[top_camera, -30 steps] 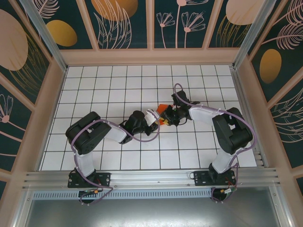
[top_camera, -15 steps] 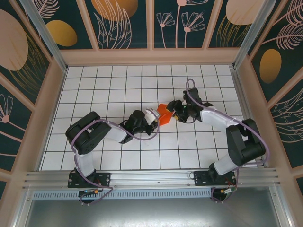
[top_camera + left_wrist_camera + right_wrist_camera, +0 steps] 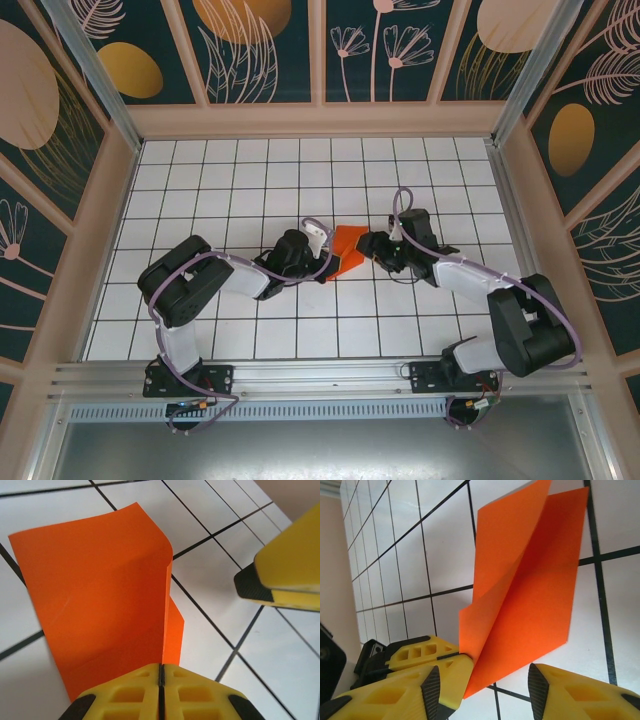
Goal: Fold a paper plane with a square sheet of paper (pick it up from the middle)
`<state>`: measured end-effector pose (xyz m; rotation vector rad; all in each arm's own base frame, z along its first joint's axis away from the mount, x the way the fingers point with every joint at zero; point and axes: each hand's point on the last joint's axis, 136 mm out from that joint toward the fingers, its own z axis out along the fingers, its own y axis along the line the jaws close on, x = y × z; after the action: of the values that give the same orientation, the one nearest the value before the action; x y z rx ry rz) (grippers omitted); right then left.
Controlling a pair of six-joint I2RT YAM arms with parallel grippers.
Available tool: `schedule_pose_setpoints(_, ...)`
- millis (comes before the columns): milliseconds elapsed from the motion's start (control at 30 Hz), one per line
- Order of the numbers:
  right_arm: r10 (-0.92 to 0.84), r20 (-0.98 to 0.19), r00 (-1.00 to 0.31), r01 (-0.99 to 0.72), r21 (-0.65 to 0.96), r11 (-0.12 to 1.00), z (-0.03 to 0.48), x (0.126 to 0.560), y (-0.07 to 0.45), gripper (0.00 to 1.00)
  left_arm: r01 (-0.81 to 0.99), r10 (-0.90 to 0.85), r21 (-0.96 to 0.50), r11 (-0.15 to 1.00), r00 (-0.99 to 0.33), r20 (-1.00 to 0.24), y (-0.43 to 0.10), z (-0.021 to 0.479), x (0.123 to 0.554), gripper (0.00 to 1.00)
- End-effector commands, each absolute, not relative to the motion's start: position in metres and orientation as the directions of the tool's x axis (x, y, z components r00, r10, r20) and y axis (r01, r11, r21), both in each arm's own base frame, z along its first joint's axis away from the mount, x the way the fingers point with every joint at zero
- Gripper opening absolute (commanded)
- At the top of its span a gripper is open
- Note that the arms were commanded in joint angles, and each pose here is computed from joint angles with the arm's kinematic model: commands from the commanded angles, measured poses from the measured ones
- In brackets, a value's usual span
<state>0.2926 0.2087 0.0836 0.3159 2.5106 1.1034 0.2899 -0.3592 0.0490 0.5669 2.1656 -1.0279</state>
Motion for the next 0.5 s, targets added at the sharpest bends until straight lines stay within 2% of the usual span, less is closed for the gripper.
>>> schedule_pose_setpoints(0, 0.315, -0.298, -0.901, -0.028, 0.765, 0.644, 0.087, 0.296, 0.215, 0.5, 0.551, 0.022, -0.624, 0.554, -0.759, -0.651, -0.369, 0.061, 0.288, 0.11)
schedule_pose_setpoints(167, 0.282, -0.294, -0.913, -0.05, 0.767, 0.64, 0.079, 0.298, 0.22, 0.46, 0.486, -0.052, -0.713, 0.505, -0.808, -0.588, -0.366, 0.066, 0.282, 0.11)
schedule_pose_setpoints(467, 0.246, -0.256, -0.935, -0.048, 0.778, 0.626, 0.061, 0.303, 0.231, 0.4, 0.383, -0.148, -0.783, 0.489, -0.849, -0.508, -0.356, 0.065, 0.285, 0.09)
